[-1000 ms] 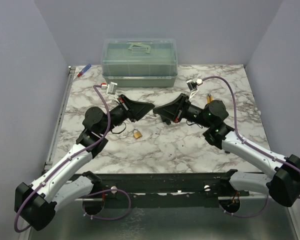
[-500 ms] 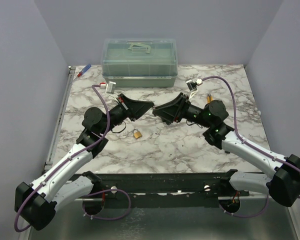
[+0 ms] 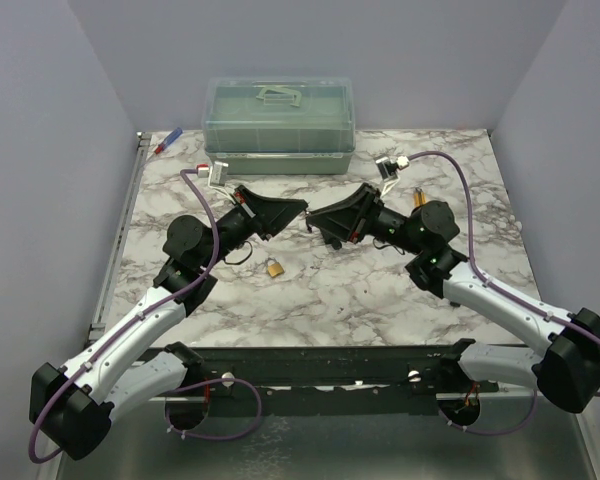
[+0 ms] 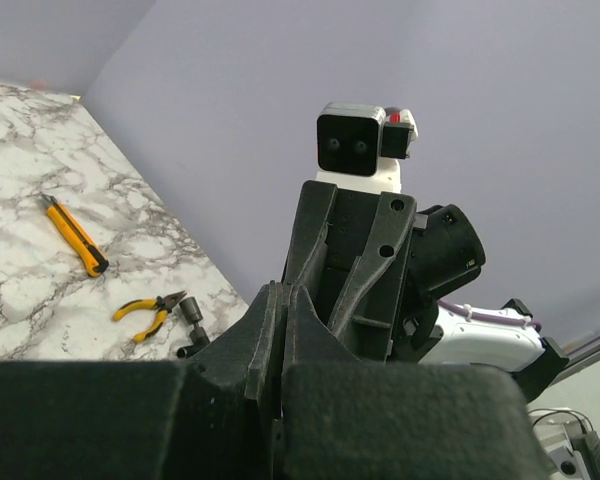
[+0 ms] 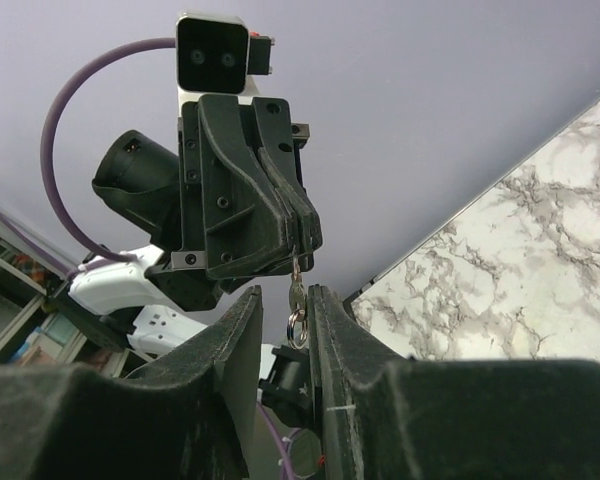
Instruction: Unlock with the key
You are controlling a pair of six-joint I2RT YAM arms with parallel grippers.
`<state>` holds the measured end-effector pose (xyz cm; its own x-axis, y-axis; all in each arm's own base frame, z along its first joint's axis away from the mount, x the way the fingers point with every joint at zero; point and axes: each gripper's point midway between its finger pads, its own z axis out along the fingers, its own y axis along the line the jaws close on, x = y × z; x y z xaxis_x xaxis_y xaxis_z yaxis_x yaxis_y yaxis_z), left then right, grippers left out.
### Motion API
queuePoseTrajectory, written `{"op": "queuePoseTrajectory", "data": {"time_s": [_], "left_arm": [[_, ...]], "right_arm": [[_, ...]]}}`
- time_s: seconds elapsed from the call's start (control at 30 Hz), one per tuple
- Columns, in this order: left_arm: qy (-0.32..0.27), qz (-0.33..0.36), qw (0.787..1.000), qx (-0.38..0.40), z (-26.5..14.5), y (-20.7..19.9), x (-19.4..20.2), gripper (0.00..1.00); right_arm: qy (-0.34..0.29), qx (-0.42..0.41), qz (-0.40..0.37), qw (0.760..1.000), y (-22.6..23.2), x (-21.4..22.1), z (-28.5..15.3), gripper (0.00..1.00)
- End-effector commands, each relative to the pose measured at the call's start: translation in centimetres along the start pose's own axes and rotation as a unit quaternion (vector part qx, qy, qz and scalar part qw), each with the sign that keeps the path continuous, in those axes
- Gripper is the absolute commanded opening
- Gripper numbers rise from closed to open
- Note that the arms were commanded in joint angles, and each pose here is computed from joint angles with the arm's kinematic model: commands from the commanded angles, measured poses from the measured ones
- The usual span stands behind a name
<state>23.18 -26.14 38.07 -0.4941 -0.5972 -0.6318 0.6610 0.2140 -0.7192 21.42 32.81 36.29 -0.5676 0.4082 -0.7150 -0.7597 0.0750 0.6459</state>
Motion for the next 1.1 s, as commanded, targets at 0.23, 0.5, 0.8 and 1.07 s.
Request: {"op": "queuePoseTrajectory", "data": {"time_s": [0.23,0.5,0.8,1.07], "left_arm": [[-0.019,0.002,1.000,-0.003,0.03,0.41,-0.48,0.00],[-0.020,0.002,1.000,-0.005,-0.07,0.53,-0.44,0.00],[-0.020,-0.001,1.000,-0.004,-0.24,0.55,-0.31,0.00],[-0.023,-0.002,1.000,-0.006,-0.48,0.71,-0.23,0.01]], "right_arm": [[-0.006,-0.016,-0.002,1.000,0.31,-0.43,0.59,0.27],[-0.011,-0.013,-0.004,1.000,0.20,-0.60,0.63,0.23],[-0.016,-0.016,-0.007,1.000,0.35,-0.84,0.68,0.13],[-0.017,-0.014,-0.009,1.000,0.23,-0.64,0.43,0.00]]}}
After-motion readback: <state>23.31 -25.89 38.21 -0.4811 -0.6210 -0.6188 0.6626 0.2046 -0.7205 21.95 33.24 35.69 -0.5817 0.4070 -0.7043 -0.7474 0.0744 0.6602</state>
